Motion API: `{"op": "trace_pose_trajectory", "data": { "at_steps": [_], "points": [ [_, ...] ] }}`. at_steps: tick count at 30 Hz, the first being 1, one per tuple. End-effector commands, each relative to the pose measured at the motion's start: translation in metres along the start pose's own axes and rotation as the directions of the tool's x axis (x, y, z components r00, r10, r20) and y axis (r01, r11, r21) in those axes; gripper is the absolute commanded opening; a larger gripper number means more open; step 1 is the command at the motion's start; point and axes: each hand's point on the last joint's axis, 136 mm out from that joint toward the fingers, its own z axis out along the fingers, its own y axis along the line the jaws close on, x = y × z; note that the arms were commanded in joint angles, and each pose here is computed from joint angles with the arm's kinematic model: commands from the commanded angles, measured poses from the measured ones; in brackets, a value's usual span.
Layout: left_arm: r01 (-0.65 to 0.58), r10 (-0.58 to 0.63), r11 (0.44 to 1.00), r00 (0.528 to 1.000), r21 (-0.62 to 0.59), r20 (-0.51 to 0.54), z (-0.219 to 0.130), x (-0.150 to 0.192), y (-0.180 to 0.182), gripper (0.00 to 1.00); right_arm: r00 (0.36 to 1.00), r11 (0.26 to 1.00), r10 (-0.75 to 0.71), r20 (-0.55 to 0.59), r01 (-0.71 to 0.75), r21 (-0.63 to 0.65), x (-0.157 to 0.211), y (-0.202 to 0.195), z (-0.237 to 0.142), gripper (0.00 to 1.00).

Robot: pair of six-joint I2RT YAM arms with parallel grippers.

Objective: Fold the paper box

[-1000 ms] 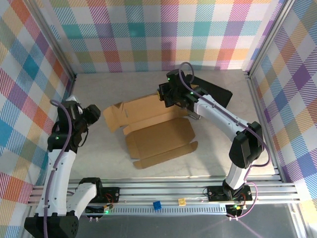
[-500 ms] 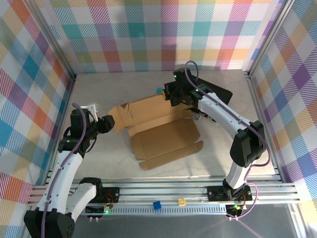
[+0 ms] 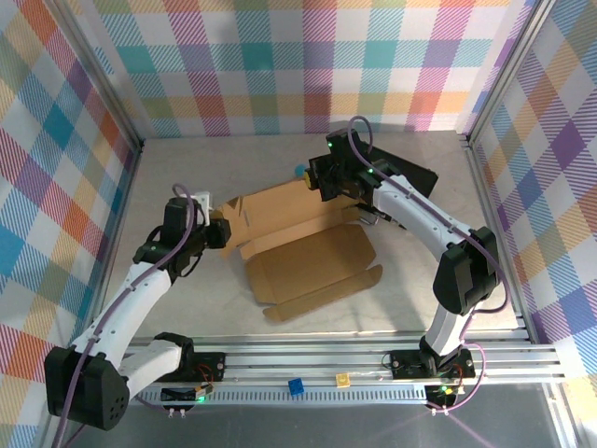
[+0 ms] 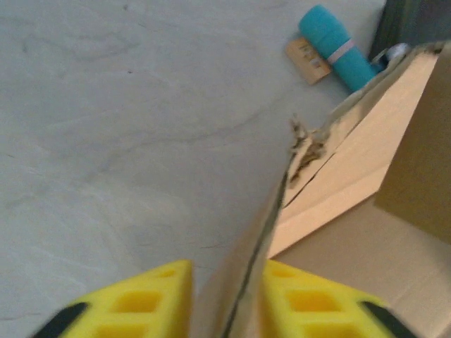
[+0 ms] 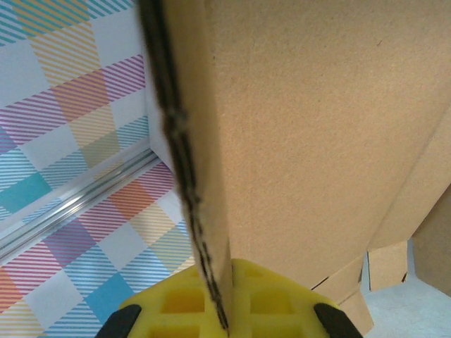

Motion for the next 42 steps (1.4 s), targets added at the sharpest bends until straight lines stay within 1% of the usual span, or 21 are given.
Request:
{"op": "trace_pose_trajectory", "data": {
  "at_steps": [1, 4, 6, 8, 11, 13, 16, 19, 21, 22, 24, 25, 26, 29, 32, 33, 36, 37, 38, 39, 42],
  "points": [
    [0.031, -0.020, 0.985, 0.998, -0.167, 0.063, -0.009, -0.014, 0.020, 0.17, 0.999, 0.999, 0.023, -0.041, -0.025, -0.032, 0.017, 0.003, 0.007, 0.00],
    [0.092, -0.059, 0.953, 0.991, -0.288, 0.119, -0.023, -0.017, 0.043, 0.07, 0.999, 0.998, 0.030, -0.045, -0.032, -0.055, 0.033, 0.003, 0.012, 0.00],
    [0.114, -0.063, 0.937, 0.985, -0.331, 0.161, -0.032, -0.020, 0.052, 0.04, 0.999, 0.994, 0.038, -0.027, -0.040, -0.105, 0.044, 0.007, 0.013, 0.00],
    [0.129, -0.063, 0.930, 0.979, -0.345, 0.194, -0.039, -0.025, 0.057, 0.01, 0.999, 0.986, 0.037, -0.011, -0.039, -0.162, 0.058, 0.009, 0.016, 0.00],
    [0.169, -0.098, 0.918, 0.973, -0.358, 0.208, -0.042, -0.027, 0.066, 0.00, 1.000, 0.976, 0.023, -0.010, -0.025, -0.216, 0.077, 0.010, 0.024, 0.00],
    [0.193, -0.125, 0.919, 0.970, -0.344, 0.210, -0.040, -0.028, 0.070, 0.00, 1.000, 0.968, 0.022, -0.008, -0.023, -0.250, 0.082, 0.007, 0.032, 0.00],
    [0.214, -0.149, 0.923, 0.965, -0.320, 0.214, -0.036, -0.031, 0.071, 0.01, 1.000, 0.938, 0.014, -0.001, -0.014, -0.347, 0.079, 0.010, 0.041, 0.00],
    [0.233, -0.177, 0.931, 0.961, -0.280, 0.212, -0.031, -0.033, 0.069, 0.05, 1.000, 0.931, -0.003, 0.005, 0.004, -0.366, 0.075, 0.006, 0.046, 0.00],
    [0.254, -0.207, 0.938, 0.956, -0.234, 0.206, -0.029, -0.034, 0.064, 0.12, 1.000, 0.925, -0.023, 0.015, 0.027, -0.379, 0.073, 0.004, 0.046, 0.00],
    [0.266, -0.227, 0.944, 0.953, -0.193, 0.201, -0.029, -0.035, 0.058, 0.18, 0.999, 0.921, -0.042, 0.025, 0.048, -0.386, 0.070, 0.003, 0.046, 0.00],
    [0.294, -0.268, 0.947, 0.945, -0.129, 0.185, -0.032, -0.038, 0.048, 0.40, 0.997, 0.918, -0.063, 0.042, 0.075, -0.388, 0.061, 0.000, 0.045, 0.00],
    [0.311, -0.290, 0.945, 0.941, -0.104, 0.176, -0.036, -0.039, 0.043, 0.48, 0.996, 0.919, -0.072, 0.044, 0.084, -0.386, 0.055, -0.001, 0.045, 0.00],
    [0.328, -0.312, 0.941, 0.934, -0.077, 0.173, -0.041, -0.042, 0.038, 0.52, 0.995, 0.920, -0.083, 0.047, 0.095, -0.381, 0.050, -0.003, 0.045, 0.00],
    [0.372, -0.375, 0.927, 0.913, 0.049, 0.162, -0.055, -0.049, 0.016, 0.56, 0.991, 0.913, -0.122, 0.058, 0.135, -0.385, 0.039, -0.005, 0.042, 0.00],
    [0.410, -0.421, 0.907, 0.891, 0.093, 0.173, -0.075, -0.049, 0.009, 0.57, 0.988, 0.898, -0.147, 0.045, 0.153, -0.413, 0.034, -0.007, 0.042, 0.00],
    [0.417, -0.425, 0.905, 0.886, 0.083, 0.183, -0.081, -0.049, 0.011, 0.58, 0.988, 0.893, -0.150, 0.040, 0.152, -0.424, 0.033, -0.007, 0.042, 0.00],
    [0.439, -0.430, 0.898, 0.874, 0.009, 0.227, -0.095, -0.044, 0.026, 0.64, 0.982, 0.861, -0.189, 0.023, 0.177, -0.476, 0.032, -0.005, 0.040, 0.00],
    [0.450, -0.434, 0.893, 0.871, -0.017, 0.230, -0.096, -0.042, 0.032, 0.65, 0.978, 0.852, -0.209, 0.017, 0.190, -0.488, 0.033, -0.003, 0.040, 0.00],
    [0.459, -0.441, 0.888, 0.870, -0.034, 0.222, -0.093, -0.040, 0.036, 0.64, 0.970, 0.814, -0.244, 0.014, 0.212, -0.541, 0.037, 0.007, 0.035, 0.00],
    [0.472, -0.453, 0.880, 0.866, -0.048, 0.214, -0.090, -0.038, 0.039, 0.64, 0.965, 0.797, -0.263, 0.007, 0.222, -0.562, 0.039, 0.011, 0.033, 0.00],
    [0.529, -0.502, 0.843, 0.838, -0.094, 0.215, -0.081, -0.035, 0.053, 0.64, 0.955, 0.765, -0.295, -0.007, 0.232, -0.601, 0.044, 0.018, 0.032, 0.00]
  ]
}}
